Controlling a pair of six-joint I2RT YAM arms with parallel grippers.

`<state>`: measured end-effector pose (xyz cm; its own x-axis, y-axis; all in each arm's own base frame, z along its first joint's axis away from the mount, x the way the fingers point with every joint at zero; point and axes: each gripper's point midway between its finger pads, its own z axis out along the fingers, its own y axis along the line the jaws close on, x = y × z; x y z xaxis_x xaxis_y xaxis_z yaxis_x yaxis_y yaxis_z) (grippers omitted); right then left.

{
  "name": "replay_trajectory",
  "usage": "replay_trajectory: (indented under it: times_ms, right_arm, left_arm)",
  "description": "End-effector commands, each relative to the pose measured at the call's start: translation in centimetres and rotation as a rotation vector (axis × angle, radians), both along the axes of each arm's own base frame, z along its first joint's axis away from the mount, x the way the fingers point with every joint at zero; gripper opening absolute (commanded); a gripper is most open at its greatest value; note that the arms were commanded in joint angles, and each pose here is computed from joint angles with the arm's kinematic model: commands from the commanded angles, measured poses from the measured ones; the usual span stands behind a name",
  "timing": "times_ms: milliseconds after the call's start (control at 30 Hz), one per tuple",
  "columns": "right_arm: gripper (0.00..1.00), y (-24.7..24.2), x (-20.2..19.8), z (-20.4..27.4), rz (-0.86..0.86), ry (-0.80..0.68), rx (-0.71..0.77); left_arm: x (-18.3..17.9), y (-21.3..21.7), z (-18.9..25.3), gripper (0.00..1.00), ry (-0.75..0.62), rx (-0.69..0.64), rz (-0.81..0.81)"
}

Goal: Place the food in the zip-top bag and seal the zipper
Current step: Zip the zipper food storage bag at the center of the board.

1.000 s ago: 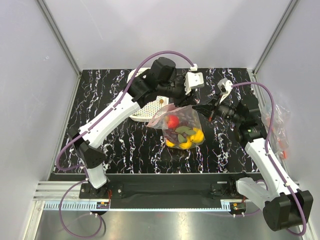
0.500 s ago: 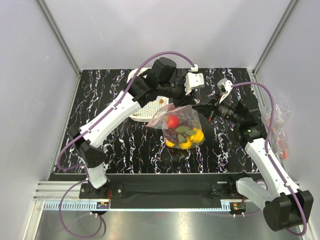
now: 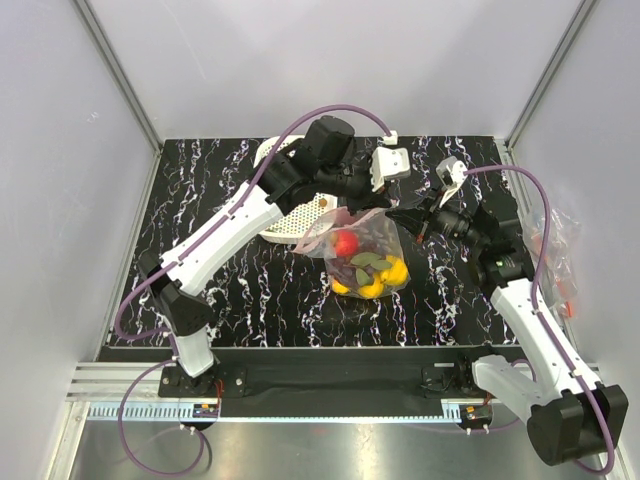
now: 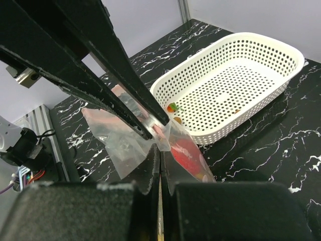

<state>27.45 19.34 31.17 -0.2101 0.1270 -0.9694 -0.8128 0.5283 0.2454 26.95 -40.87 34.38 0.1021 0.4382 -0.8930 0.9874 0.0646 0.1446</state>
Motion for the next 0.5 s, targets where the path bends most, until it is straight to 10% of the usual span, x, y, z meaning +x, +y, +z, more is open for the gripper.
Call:
replay_trajectory:
  times_ms: [0,467]
  right_arm:
    - [0.00,-0.5,0.0,3.2,-0.054,-0.110,0.035]
    - [0.00,-3.2,1.2,4.0,-0.270,-0.110,0.072]
  left_arm:
    - [0.0,0.9,1.7,0.00,-0.053,-0.031,0.042]
    - [1.0,4.2,2.2,0.00,-0.134,0.007,0.175]
